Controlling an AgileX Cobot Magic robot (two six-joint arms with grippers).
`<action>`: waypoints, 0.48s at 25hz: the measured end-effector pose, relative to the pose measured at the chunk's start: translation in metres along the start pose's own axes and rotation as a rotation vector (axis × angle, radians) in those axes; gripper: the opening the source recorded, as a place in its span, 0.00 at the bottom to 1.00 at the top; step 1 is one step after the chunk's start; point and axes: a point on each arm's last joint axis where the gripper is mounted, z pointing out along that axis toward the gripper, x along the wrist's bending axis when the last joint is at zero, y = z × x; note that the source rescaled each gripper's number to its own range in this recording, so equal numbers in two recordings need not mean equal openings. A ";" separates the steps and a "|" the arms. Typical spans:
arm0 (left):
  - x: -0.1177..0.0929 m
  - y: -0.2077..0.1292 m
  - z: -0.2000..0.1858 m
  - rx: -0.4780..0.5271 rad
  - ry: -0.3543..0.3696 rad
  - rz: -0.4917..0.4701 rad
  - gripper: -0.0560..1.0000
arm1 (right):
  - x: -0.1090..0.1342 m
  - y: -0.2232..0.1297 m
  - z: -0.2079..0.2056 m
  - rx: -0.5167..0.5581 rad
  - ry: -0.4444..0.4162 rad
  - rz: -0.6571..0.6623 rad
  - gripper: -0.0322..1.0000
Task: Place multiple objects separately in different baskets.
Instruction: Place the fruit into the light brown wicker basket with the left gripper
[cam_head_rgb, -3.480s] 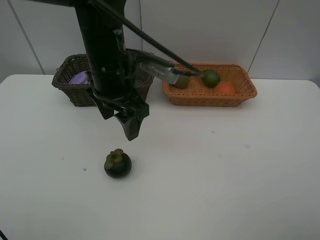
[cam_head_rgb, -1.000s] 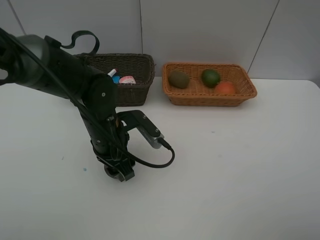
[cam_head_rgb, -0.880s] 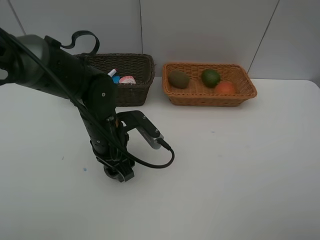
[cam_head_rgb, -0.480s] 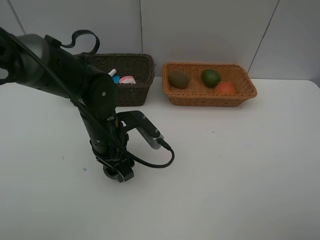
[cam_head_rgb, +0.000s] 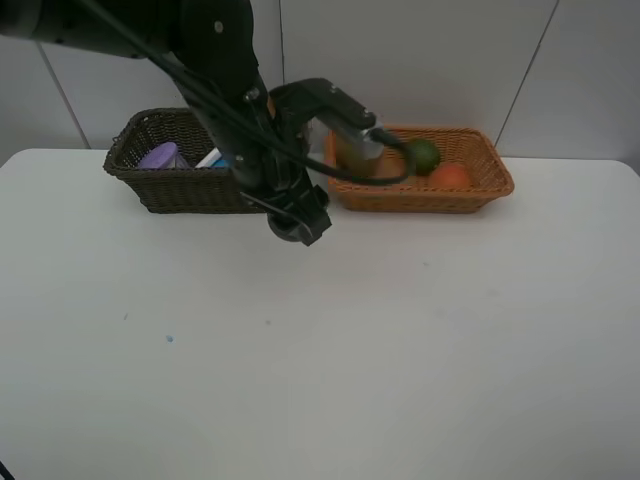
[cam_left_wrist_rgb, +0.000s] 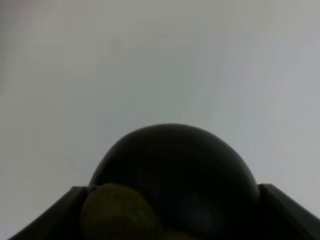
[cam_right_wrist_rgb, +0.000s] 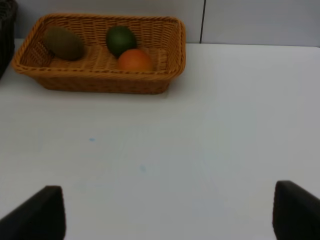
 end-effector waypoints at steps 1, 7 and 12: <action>0.003 0.010 -0.006 -0.041 0.011 -0.001 0.81 | 0.000 0.000 0.000 0.000 0.000 0.000 1.00; 0.024 0.061 -0.013 -0.192 0.063 -0.012 0.81 | 0.000 0.000 0.000 0.000 0.000 0.000 1.00; 0.040 0.094 0.014 -0.252 0.089 -0.016 0.81 | 0.000 0.000 0.000 0.000 0.000 0.000 1.00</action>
